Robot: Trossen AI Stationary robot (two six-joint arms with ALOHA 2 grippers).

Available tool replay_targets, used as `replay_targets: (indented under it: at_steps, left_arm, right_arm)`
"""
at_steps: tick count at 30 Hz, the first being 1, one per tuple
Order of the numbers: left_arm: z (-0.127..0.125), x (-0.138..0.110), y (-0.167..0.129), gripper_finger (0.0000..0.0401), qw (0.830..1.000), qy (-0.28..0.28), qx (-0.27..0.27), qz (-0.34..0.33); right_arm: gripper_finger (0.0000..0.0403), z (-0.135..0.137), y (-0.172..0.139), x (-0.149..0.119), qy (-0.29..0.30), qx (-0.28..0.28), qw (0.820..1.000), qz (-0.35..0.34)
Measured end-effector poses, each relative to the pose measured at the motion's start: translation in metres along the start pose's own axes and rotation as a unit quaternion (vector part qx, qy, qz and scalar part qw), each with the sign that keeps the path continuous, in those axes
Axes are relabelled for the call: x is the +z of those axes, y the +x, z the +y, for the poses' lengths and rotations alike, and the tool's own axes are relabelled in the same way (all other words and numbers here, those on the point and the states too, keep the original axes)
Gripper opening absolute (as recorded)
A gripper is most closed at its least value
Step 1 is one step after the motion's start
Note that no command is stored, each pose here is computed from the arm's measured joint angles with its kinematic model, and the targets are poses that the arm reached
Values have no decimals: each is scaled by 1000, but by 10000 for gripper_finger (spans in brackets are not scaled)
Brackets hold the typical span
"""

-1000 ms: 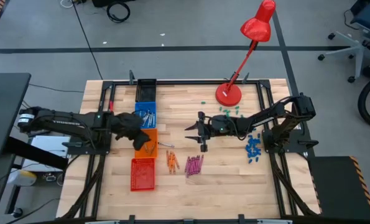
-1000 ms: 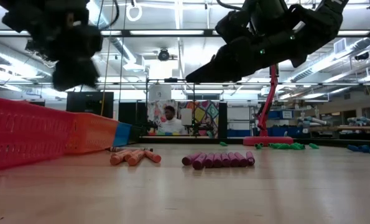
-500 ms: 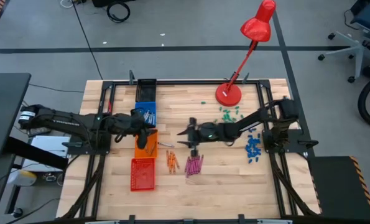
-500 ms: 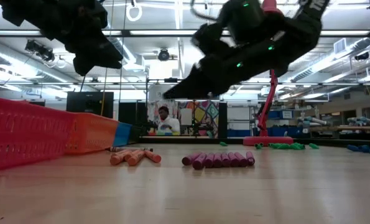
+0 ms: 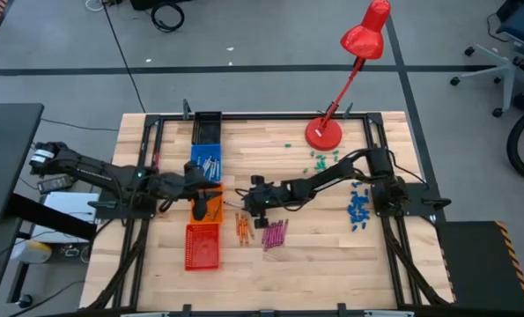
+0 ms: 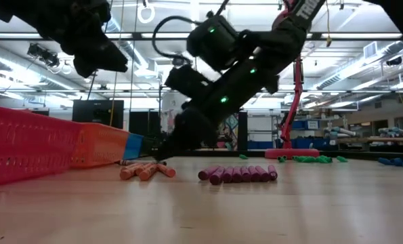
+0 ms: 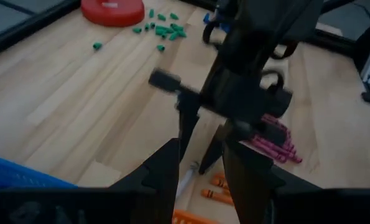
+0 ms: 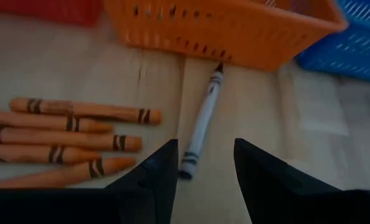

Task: Sort crayons
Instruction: Put the black crayon into the blue bin

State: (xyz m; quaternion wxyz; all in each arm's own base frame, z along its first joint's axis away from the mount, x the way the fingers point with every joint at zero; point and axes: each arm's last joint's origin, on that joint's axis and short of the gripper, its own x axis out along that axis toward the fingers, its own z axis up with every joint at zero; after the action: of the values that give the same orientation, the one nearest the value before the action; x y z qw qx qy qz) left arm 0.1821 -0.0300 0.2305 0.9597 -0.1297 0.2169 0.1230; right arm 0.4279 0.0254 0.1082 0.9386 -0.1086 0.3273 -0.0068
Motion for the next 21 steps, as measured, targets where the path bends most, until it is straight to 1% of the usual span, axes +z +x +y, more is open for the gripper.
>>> replay_targets:
  at_steps: [2,4,5,9,13,17,21]
  left_arm:
    - [-3,-1,3,134,1000,14,3,-3]
    - [-5,-4,5,134,1000,30,8,3]
    - [-7,-4,6,134,999,35,9,2]
    - [-8,-9,12,134,999,44,18,15]
    - [-10,-10,17,135,999,44,20,16]
    - [-10,-10,19,135,999,45,20,16]
    - [-10,-10,19,135,999,43,21,14]
  right_arm:
    - [160,0,2,-1,-2,2,1000,9]
    - [160,1,5,1,1,0,1000,3]
    - [160,1,5,-1,2,2,1000,13]
    - [158,-3,5,-3,16,0,1000,21]
    - [149,-7,6,-5,34,12,999,30]
    - [124,-8,5,-7,36,21,998,40]
    - [81,-7,5,-7,34,24,998,44]
